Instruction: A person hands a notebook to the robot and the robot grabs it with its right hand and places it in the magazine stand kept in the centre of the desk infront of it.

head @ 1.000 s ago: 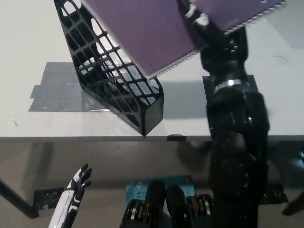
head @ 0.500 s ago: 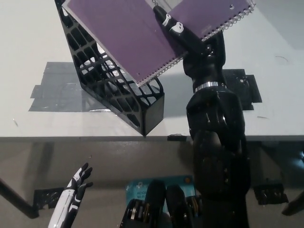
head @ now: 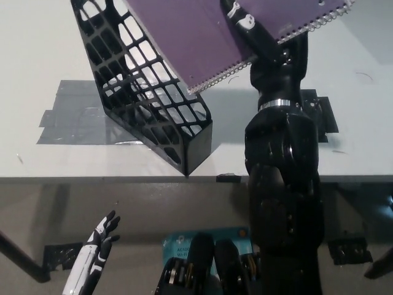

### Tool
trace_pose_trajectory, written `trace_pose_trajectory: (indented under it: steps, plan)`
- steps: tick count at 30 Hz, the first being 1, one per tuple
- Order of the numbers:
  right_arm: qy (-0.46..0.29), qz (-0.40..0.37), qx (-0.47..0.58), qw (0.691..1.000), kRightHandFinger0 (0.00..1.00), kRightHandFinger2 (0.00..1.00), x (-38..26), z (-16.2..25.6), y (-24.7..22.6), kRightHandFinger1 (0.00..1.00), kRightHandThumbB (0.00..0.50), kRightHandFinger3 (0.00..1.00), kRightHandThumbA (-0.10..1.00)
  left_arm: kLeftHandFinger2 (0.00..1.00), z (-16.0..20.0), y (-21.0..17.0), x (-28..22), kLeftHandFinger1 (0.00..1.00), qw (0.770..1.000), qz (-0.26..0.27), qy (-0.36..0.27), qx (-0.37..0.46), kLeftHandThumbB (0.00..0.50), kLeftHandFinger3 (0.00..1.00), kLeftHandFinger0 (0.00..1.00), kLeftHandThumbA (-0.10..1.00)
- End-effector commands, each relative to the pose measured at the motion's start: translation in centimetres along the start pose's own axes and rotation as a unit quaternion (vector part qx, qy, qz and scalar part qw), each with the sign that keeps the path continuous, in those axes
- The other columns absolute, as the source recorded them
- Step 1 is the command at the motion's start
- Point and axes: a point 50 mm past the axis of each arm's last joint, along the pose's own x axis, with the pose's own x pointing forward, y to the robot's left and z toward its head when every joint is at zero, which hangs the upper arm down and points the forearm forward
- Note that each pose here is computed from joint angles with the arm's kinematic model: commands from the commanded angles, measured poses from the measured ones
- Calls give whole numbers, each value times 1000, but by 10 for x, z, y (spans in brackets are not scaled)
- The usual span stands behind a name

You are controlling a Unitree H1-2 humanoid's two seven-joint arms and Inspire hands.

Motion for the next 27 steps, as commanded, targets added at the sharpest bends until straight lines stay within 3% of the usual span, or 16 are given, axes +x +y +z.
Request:
trace_pose_trajectory:
  steps: [1, 10, 16, 27]
  plan:
    - [-88, 33, 73, 993, 0, 0, -2, 32, 51, 0, 0, 0, 947, 1000, 11, 5, 4, 1000, 999, 5, -35, 14, 500, 1000, 908, 1000]
    - [-99, 40, 81, 991, 0, 0, -3, 26, 51, 0, 0, 0, 969, 1000, 12, 4, 6, 1000, 999, 1, -39, 16, 500, 1000, 885, 1000]
    - [-95, 18, 73, 993, 0, 0, -6, 17, 52, 0, 4, 0, 877, 1000, 14, 4, 7, 1000, 999, -2, -43, 19, 500, 1000, 887, 1000]
    - [-96, 25, 59, 993, 0, 0, -14, 9, 59, 0, 0, 0, 922, 1000, 16, 5, 9, 1000, 999, -5, -47, 26, 500, 1000, 890, 1000]
